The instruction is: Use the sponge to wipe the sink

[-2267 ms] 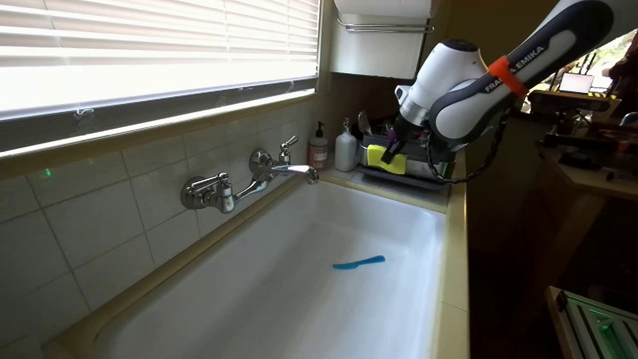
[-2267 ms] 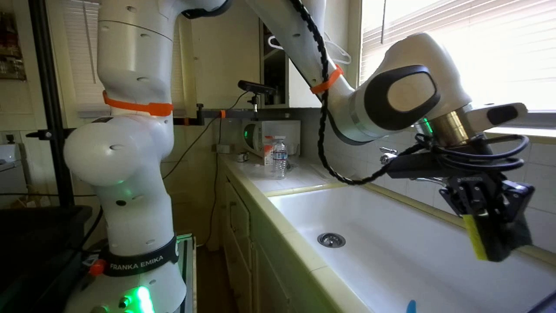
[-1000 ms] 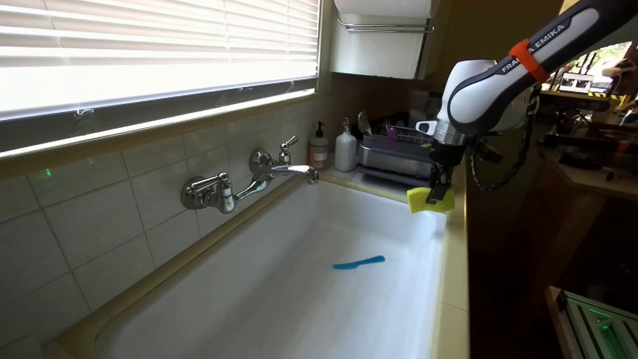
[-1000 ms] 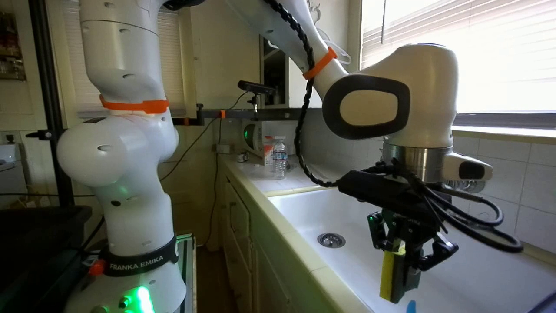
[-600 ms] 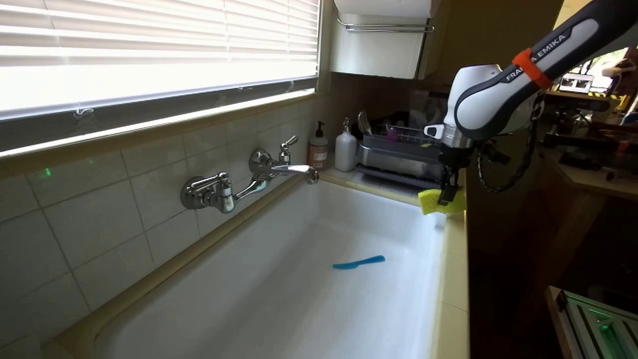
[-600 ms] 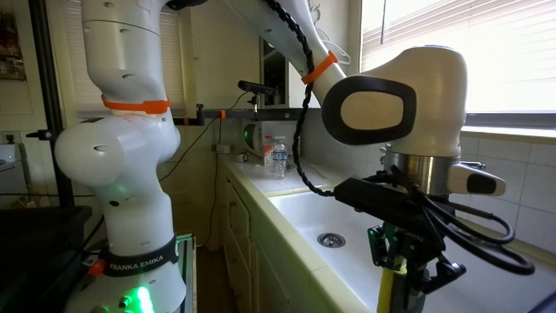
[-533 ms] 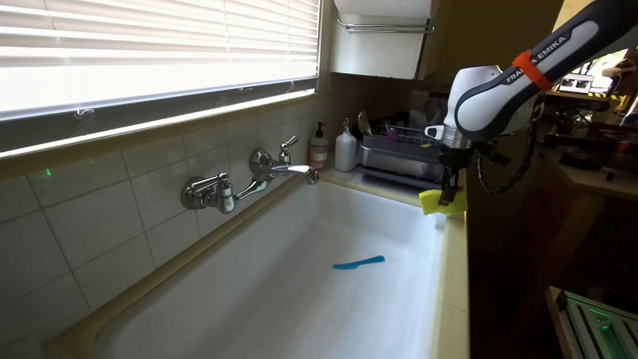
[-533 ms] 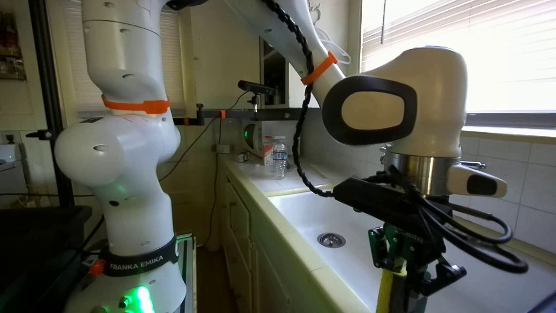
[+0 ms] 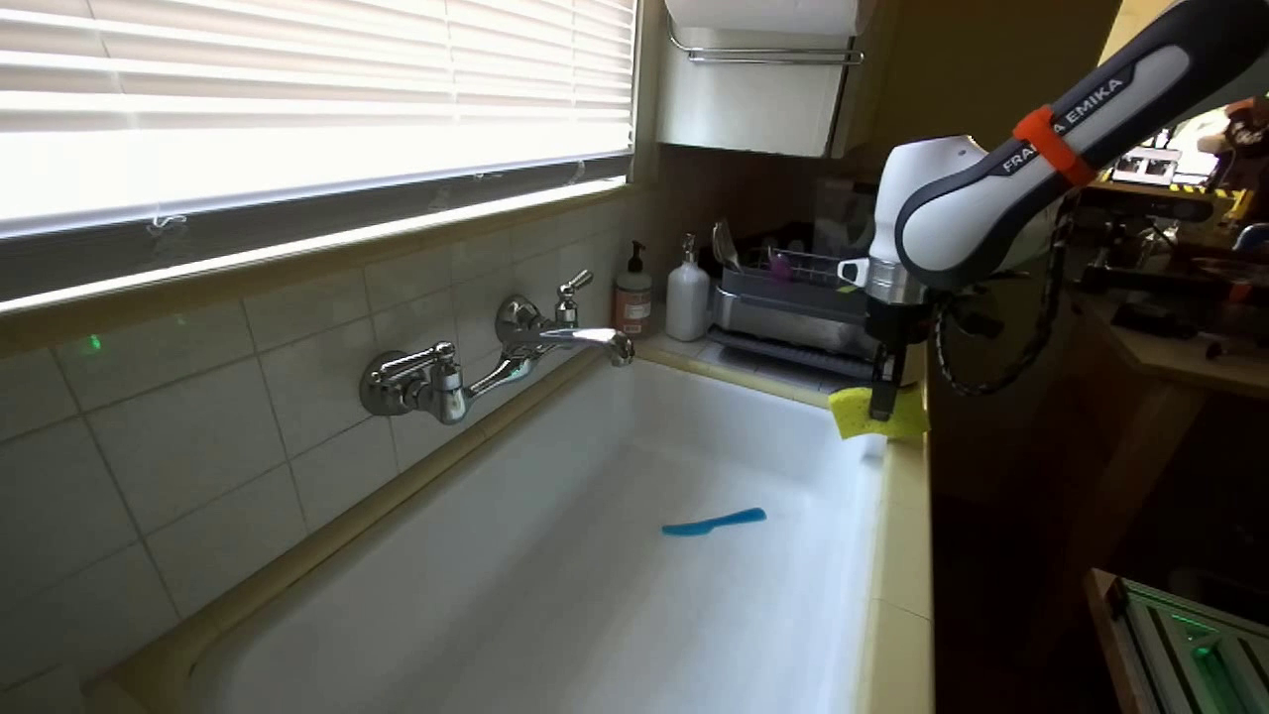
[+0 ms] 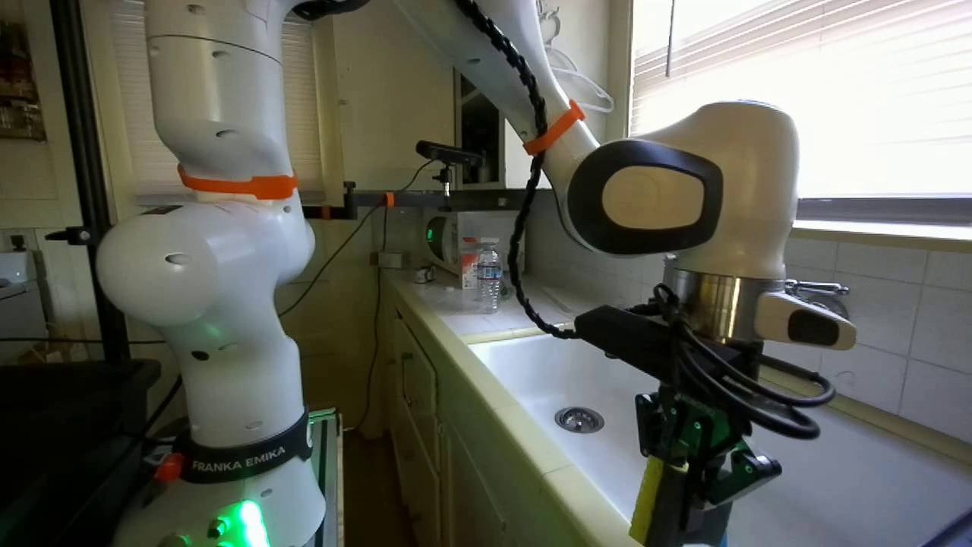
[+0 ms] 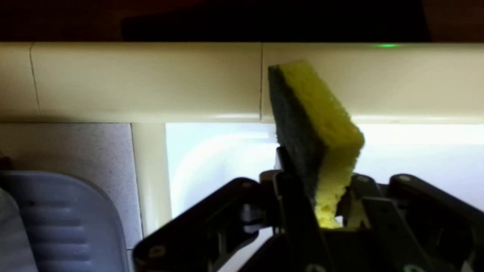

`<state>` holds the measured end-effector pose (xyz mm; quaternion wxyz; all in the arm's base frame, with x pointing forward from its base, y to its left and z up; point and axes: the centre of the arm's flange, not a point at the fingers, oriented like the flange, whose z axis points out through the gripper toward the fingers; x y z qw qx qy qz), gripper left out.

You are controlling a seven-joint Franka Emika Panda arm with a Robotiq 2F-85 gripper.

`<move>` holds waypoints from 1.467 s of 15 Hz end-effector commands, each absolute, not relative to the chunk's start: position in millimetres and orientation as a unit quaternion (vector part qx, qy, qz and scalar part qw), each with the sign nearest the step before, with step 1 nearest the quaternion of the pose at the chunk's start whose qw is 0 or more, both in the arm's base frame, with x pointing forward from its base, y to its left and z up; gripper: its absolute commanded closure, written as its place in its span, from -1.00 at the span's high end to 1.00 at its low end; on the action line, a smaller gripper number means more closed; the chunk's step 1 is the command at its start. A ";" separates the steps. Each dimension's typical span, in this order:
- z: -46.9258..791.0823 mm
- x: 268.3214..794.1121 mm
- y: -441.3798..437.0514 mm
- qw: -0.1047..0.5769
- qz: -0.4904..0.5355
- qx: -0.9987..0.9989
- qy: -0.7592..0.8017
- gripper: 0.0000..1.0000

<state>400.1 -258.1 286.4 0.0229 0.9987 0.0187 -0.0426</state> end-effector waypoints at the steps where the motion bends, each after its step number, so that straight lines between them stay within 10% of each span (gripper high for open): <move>1: 275.5 405.3 -240.2 0.014 -0.061 0.998 -0.004 -0.94; 22: 263.3 441.8 -149.1 -0.009 -0.121 0.991 0.059 -0.94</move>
